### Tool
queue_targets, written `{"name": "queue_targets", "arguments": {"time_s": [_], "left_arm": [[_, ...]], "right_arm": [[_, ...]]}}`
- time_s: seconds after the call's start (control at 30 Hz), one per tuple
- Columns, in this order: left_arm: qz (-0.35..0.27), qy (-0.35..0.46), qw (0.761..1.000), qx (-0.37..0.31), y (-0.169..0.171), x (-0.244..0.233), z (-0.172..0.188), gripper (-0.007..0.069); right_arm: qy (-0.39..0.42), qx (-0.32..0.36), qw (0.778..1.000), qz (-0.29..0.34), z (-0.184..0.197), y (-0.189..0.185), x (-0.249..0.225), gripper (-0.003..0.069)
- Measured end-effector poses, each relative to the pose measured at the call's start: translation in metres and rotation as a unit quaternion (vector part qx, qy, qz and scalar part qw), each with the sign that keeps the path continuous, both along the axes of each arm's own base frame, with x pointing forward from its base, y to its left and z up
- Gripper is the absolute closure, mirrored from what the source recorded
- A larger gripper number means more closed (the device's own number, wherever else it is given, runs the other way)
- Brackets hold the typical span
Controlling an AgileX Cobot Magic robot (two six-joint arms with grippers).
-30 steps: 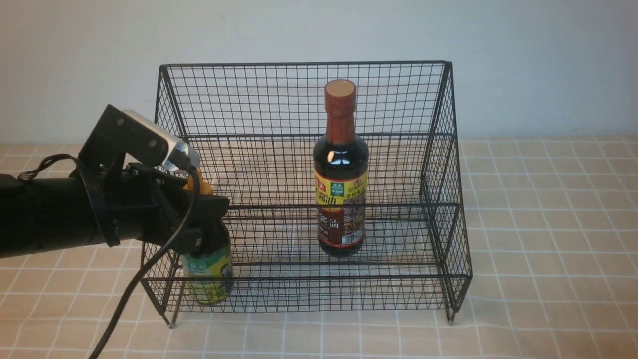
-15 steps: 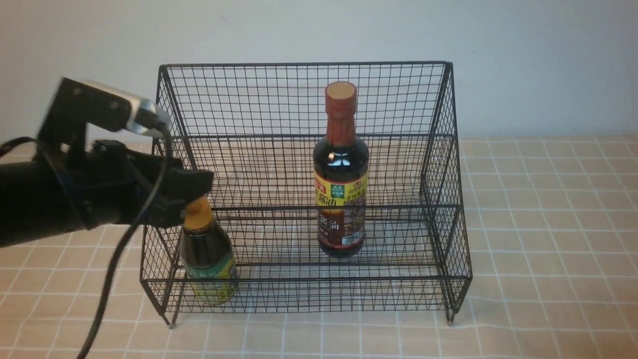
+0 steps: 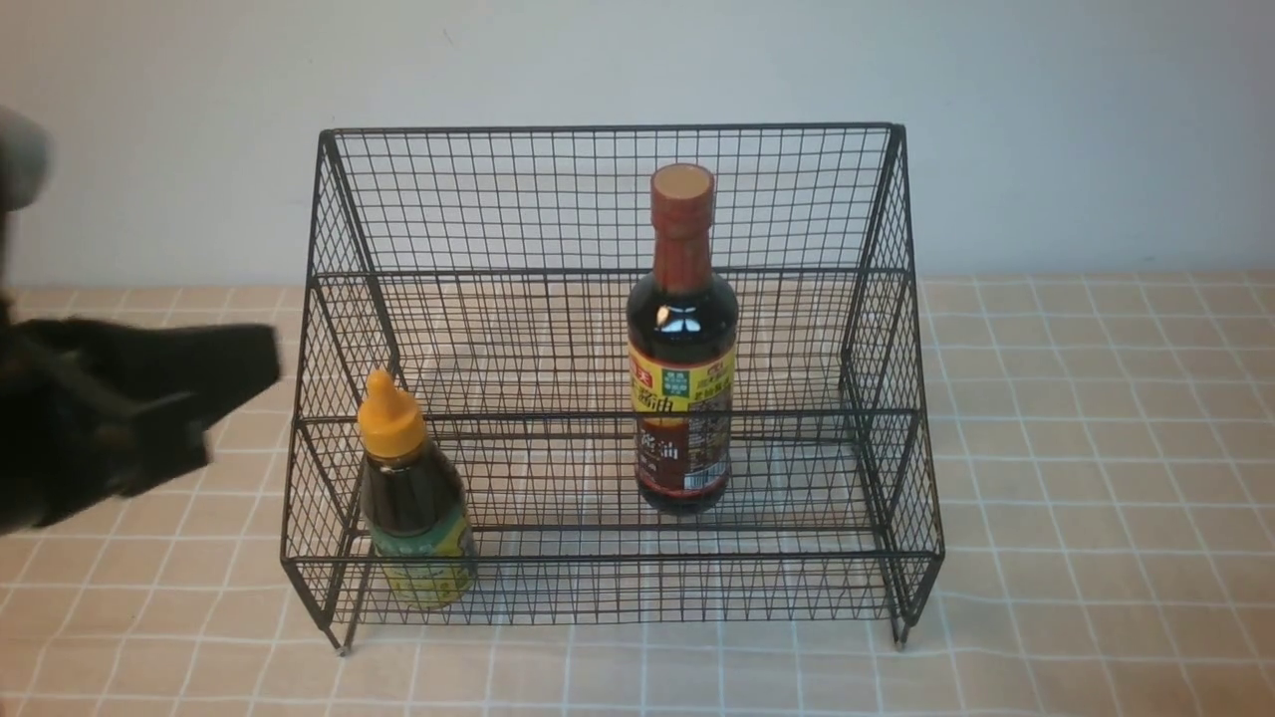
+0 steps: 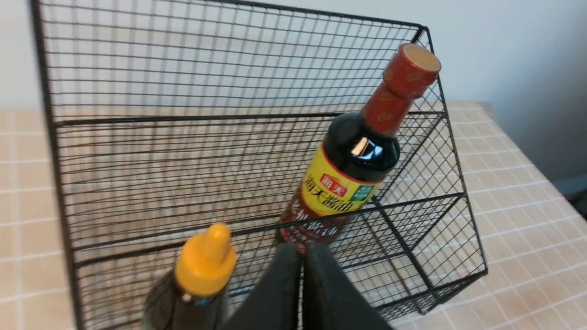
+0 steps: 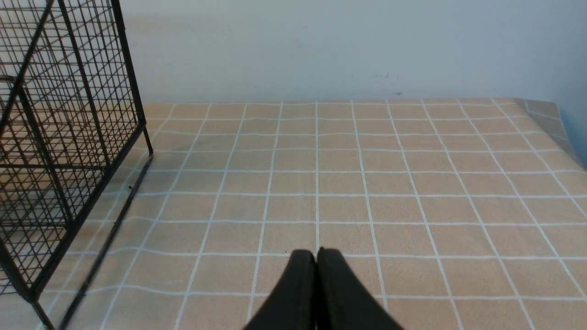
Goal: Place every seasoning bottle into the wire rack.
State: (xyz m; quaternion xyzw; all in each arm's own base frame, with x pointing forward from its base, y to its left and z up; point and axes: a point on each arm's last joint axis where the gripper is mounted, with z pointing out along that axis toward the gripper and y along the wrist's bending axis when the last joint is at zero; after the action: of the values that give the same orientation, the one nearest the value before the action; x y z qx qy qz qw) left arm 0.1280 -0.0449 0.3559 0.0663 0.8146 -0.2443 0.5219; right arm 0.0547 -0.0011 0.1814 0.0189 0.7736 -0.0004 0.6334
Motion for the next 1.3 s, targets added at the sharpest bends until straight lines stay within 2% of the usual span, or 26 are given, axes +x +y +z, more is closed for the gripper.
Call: {"name": "queue_targets", "arguments": {"time_s": [0.3,0.5,0.73,0.97,1.1,1.23,1.27,1.3], "left_arm": [[0.024,-0.008,0.998,0.056,0.011,-0.078,0.001,0.0632],[0.025,-0.032,0.996,0.08,0.014,-0.108,-0.002,0.0632],[0.024,-0.046,0.995,0.09,0.015,-0.117,-0.003,0.0632],[0.033,-0.081,0.987,0.136,0.019,-0.115,-0.003,0.0632],[0.076,-0.12,0.978,0.153,0.026,-0.112,-0.021,0.0632],[0.125,-0.154,0.966,0.168,0.033,-0.105,-0.068,0.0632],[0.13,-0.159,0.964,0.17,0.033,-0.105,-0.07,0.0632],[0.143,-0.157,0.961,0.179,0.035,-0.098,-0.092,0.0632]], "right_arm": [[0.0,0.0,1.0,0.0,0.0,0.0,0.0,0.0673],[0.0,0.0,1.0,0.0,0.0,0.0,0.0,0.0673],[0.0,0.0,1.0,0.0,0.0,0.0,0.0,0.0673],[0.0,0.0,1.0,0.0,0.0,0.0,0.0,0.0673],[0.0,0.0,1.0,0.0,0.0,0.0,0.0,0.0673],[0.0,0.0,1.0,0.0,0.0,0.0,0.0,0.0673],[0.0,0.0,1.0,0.0,0.0,0.0,0.0,0.0673],[0.0,0.0,1.0,0.0,0.0,0.0,0.0,0.0673]]}}
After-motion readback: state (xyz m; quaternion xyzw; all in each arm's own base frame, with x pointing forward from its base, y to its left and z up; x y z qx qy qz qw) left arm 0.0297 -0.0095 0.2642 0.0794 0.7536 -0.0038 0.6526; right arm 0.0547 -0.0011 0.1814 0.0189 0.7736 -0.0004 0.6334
